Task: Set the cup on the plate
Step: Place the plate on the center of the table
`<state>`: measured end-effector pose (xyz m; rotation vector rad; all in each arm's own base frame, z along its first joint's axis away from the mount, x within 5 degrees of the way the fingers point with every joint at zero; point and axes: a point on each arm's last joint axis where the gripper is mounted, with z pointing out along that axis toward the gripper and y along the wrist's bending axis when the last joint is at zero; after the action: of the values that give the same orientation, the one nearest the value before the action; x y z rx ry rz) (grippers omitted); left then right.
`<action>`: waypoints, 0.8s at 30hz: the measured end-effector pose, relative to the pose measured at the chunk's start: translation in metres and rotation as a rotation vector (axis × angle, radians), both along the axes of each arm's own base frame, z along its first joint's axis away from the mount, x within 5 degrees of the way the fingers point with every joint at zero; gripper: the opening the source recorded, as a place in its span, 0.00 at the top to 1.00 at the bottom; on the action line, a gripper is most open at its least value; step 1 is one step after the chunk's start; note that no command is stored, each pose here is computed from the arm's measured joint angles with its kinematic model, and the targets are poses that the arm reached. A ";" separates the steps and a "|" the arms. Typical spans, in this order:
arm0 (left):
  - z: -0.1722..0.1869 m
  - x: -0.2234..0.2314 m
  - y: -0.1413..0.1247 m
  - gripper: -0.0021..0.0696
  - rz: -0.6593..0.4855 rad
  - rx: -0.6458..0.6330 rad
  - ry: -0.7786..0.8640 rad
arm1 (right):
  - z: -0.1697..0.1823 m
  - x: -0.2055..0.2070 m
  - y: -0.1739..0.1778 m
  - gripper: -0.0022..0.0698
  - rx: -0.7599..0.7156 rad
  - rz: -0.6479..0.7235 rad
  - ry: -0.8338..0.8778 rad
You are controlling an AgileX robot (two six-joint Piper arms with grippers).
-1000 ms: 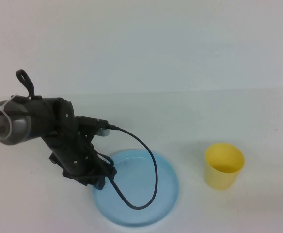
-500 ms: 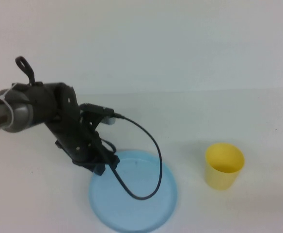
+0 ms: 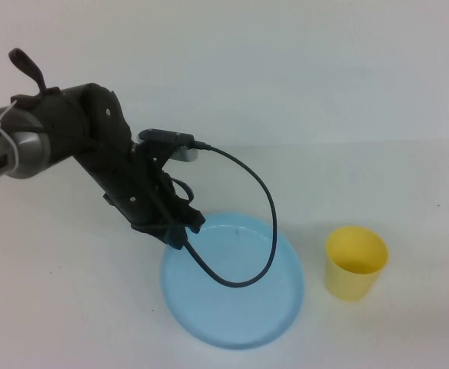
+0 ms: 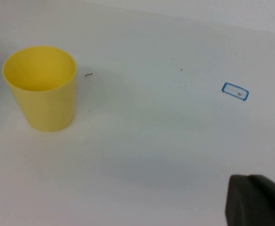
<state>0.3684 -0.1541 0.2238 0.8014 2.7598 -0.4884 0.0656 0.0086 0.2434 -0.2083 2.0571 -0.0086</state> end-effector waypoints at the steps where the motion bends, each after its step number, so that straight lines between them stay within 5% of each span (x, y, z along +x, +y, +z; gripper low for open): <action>1: 0.000 0.000 0.000 0.97 0.001 0.000 -0.002 | 0.000 0.000 0.000 0.97 0.000 0.000 0.000; 24: -0.043 0.002 -0.033 0.94 -0.028 -0.020 0.053 | 0.000 0.000 0.000 0.97 -0.003 0.001 0.000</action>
<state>0.3706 -0.1875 0.1811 0.8345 2.7906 -0.5492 0.0656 0.0085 0.2434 -0.2113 2.0570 -0.0113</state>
